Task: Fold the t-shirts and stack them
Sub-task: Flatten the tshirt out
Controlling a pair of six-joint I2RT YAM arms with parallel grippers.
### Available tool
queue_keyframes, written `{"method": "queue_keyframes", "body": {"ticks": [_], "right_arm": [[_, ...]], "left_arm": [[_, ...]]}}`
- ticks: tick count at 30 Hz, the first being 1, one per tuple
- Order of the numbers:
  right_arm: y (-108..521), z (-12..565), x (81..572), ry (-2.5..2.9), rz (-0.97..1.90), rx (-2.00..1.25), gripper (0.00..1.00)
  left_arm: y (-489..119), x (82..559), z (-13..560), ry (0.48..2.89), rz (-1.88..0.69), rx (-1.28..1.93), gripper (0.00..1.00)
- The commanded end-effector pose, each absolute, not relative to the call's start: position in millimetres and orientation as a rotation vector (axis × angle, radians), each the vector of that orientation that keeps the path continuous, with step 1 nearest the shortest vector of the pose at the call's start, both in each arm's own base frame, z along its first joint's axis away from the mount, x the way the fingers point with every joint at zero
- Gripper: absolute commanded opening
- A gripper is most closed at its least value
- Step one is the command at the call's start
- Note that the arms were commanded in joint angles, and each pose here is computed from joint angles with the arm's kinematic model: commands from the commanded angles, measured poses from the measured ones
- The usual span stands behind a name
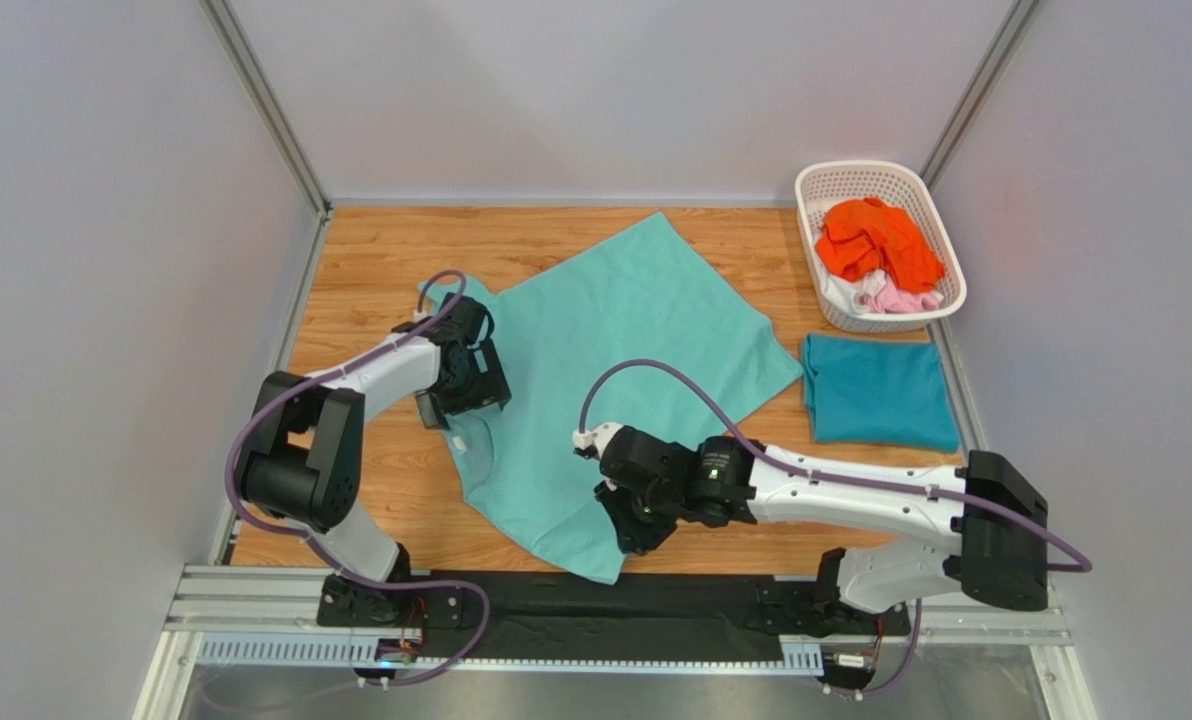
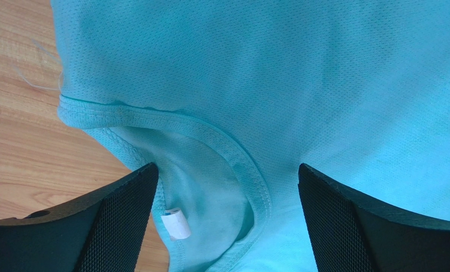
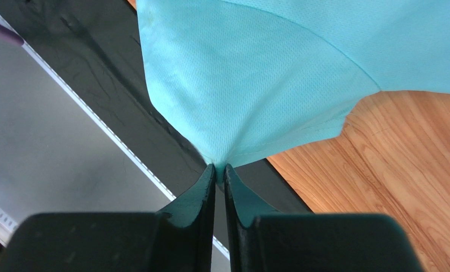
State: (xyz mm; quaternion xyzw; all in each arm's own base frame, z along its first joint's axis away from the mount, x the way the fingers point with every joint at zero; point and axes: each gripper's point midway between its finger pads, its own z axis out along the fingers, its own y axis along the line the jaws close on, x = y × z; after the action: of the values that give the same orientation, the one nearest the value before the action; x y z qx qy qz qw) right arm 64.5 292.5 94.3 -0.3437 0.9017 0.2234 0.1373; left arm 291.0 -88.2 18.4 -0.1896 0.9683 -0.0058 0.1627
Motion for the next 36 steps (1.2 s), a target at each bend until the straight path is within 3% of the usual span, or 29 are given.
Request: {"method": "queue_keyframes", "body": {"ticks": [1, 4, 5, 7, 8, 9, 16, 18, 26, 32, 36], "right_arm": [[276.3, 101.2, 59.5, 2.642, 0.606, -1.107, 0.14], [268.5, 99.3, 80.3, 2.643, 0.47, -1.054, 0.39], [269.1, 100.2, 83.8, 2.636, 0.461, -1.041, 0.56], [270.2, 103.3, 89.4, 2.616, 0.456, -1.019, 0.66], [270.9, 108.4, 92.2, 2.594, 0.466, -1.005, 0.87], [269.2, 110.4, 103.2, 2.567, 0.431, -0.961, 1.0], [254.0, 120.9, 168.7, 2.532, 0.498, -0.649, 1.0], [237.6, 122.7, 217.1, 2.511, 0.525, -0.453, 1.0], [182.1, 89.4, 319.8, 2.557, 0.407, -0.151, 1.0], [166.2, 48.0, 363.4, 2.642, 0.377, -0.073, 1.0], [162.5, 23.3, 355.4, 2.704, 0.354, -0.054, 1.0]], "left_arm": [[-83.7, 298.5, 16.1, 2.753, 0.023, -0.527, 1.0], [-84.4, 298.2, 15.6, 2.764, 0.025, -0.512, 1.0], [-83.1, 298.7, 17.2, 2.76, 0.03, -0.51, 1.0], [-80.7, 297.9, 19.2, 2.761, 0.049, -0.507, 1.0], [-79.3, 297.9, 20.5, 2.756, 0.058, -0.506, 1.0], [-79.3, 298.9, 22.3, 2.75, 0.056, -0.506, 1.0], [-77.8, 296.9, 23.3, 2.752, 0.065, -0.505, 1.0], [-76.0, 293.7, 21.8, 2.762, 0.075, -0.505, 1.0], [-69.9, 294.1, 21.6, 2.769, 0.067, -0.525, 1.0], [-65.4, 304.2, 19.4, 2.783, 0.062, -0.532, 1.0], [-60.5, 318.5, 15.7, 2.798, 0.059, -0.559, 1.0]]}}
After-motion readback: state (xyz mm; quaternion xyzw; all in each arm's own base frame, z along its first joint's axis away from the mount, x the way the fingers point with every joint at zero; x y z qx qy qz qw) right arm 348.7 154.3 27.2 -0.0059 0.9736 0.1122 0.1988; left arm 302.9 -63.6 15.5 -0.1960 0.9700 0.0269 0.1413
